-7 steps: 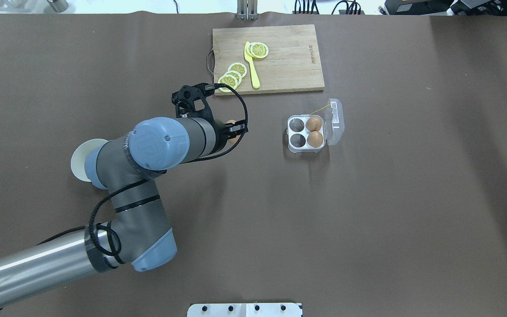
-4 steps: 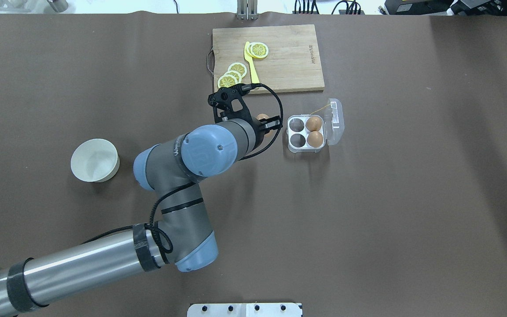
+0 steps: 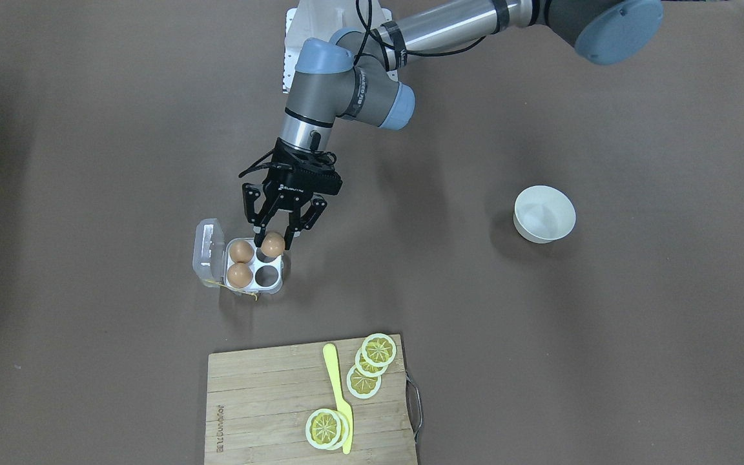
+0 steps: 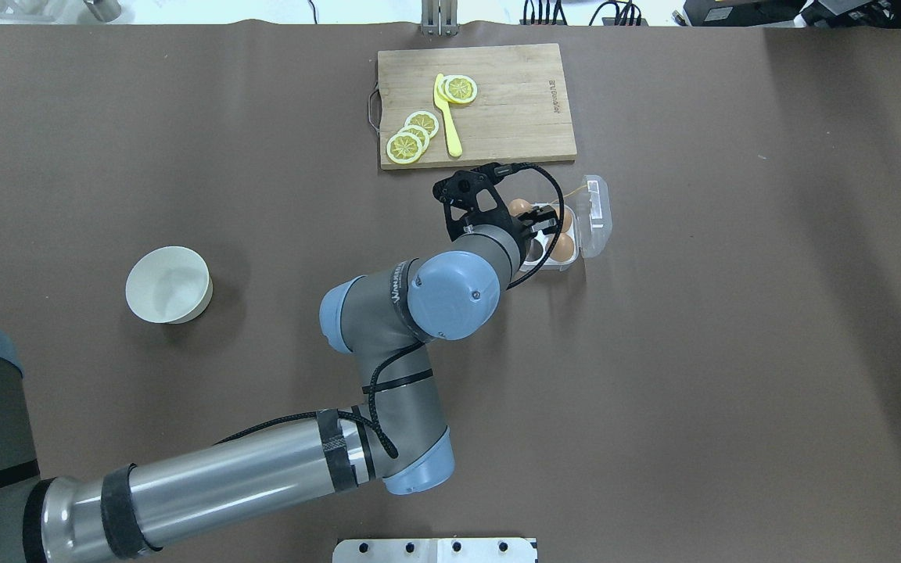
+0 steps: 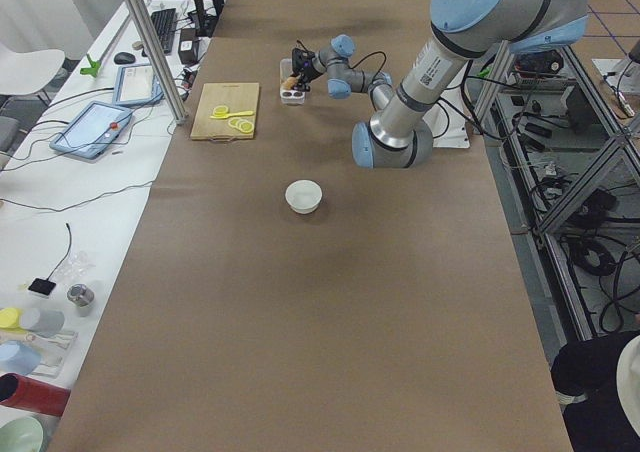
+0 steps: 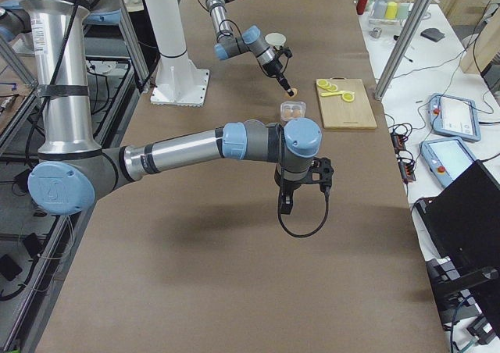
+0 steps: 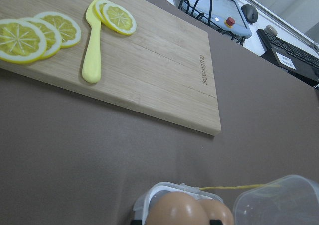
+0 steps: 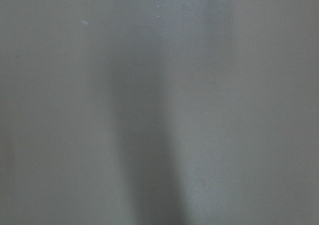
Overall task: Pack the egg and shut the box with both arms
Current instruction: 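Lower the egg into the empty slot and open the left gripper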
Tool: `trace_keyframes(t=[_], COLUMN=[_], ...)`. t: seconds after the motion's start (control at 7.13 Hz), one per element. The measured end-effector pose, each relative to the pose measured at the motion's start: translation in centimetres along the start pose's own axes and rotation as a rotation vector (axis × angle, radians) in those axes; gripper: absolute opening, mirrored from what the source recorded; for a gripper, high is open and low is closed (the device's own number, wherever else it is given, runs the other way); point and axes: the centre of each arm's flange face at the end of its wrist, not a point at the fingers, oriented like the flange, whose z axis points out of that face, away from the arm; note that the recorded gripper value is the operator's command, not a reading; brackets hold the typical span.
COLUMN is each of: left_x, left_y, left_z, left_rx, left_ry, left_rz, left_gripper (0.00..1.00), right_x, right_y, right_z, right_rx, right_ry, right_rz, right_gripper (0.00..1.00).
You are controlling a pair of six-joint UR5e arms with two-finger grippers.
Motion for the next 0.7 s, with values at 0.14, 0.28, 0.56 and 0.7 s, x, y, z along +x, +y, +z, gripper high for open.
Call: trace_keyframes(t=[0.14, 0.28, 0.56, 0.7], left_x=[1.2, 1.9, 2.0, 1.8], left_y=[0.1, 0.2, 0.3, 0.3], left_z=[0.5, 1.1, 1.8, 2.0], left_rx=[0.006, 0.019, 0.034, 0.036], left_ry=[-0.003, -0.012, -0.026, -0.031], left_rz=[0.004, 0.01, 0.019, 0.022], left_gripper=[0.0, 0.0, 0.0, 0.0], right_x=[-0.2, -0.3, -0.7, -0.8], right_y=[-0.1, -0.1, -0.4, -0.5], right_z=[0.1, 0.2, 0.0, 0.0], right_rx=[-0.003, -0.003, 0.0, 0.0], right_ry=[-0.001, -0.002, -0.005, -0.005], right_rz=[-0.003, -0.006, -0.012, -0.014], right_gripper=[1.0, 1.0, 1.0, 1.0])
